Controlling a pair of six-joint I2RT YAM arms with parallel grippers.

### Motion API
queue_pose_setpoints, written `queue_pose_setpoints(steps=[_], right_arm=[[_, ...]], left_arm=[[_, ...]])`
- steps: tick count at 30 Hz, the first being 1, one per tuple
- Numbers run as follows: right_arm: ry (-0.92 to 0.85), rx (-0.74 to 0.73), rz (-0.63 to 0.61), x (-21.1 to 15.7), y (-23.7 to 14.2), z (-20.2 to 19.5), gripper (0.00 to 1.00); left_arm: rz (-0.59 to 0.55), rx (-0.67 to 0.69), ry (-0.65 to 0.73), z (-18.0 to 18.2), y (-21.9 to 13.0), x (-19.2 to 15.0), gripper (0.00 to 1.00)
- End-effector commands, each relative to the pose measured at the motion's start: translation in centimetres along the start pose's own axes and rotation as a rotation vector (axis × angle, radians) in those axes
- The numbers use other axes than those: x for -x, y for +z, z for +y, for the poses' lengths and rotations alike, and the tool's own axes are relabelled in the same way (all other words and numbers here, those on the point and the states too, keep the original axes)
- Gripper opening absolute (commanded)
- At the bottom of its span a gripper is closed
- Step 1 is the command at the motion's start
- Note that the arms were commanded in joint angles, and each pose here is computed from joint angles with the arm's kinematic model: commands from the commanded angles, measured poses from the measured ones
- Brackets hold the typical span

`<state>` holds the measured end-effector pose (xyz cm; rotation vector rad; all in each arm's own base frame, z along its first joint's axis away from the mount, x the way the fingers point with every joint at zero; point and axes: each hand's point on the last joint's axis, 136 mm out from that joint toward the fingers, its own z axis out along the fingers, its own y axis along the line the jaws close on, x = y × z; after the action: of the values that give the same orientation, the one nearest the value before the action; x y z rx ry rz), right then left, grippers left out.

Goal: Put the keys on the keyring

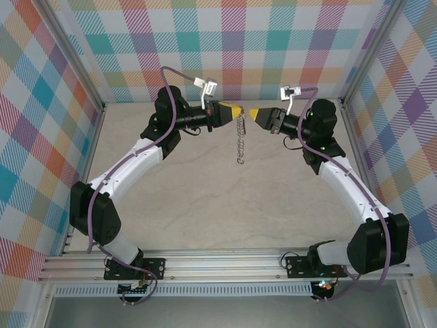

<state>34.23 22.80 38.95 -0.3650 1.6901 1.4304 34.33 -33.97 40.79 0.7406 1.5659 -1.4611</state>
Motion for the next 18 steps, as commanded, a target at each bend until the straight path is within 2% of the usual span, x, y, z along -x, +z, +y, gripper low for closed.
queue_pose_setpoints(steps=[1, 13, 18], right_arm=[[-0.067, 0.077, -0.026, 1.48, -0.14, 2.22, 0.36], [-0.053, 0.108, -0.018, 1.17, 0.42, 2.50, 0.36], [-0.051, 0.124, -0.014, 1.24, 0.80, 2.66, 0.41]], left_arm=[[-0.053, -0.067, 0.086, -2.98, -0.34, 2.59, 0.00], [-0.057, -0.068, 0.082, -2.95, -0.21, 2.65, 0.00], [-0.052, -0.069, 0.079, -2.95, -0.16, 2.50, 0.00]])
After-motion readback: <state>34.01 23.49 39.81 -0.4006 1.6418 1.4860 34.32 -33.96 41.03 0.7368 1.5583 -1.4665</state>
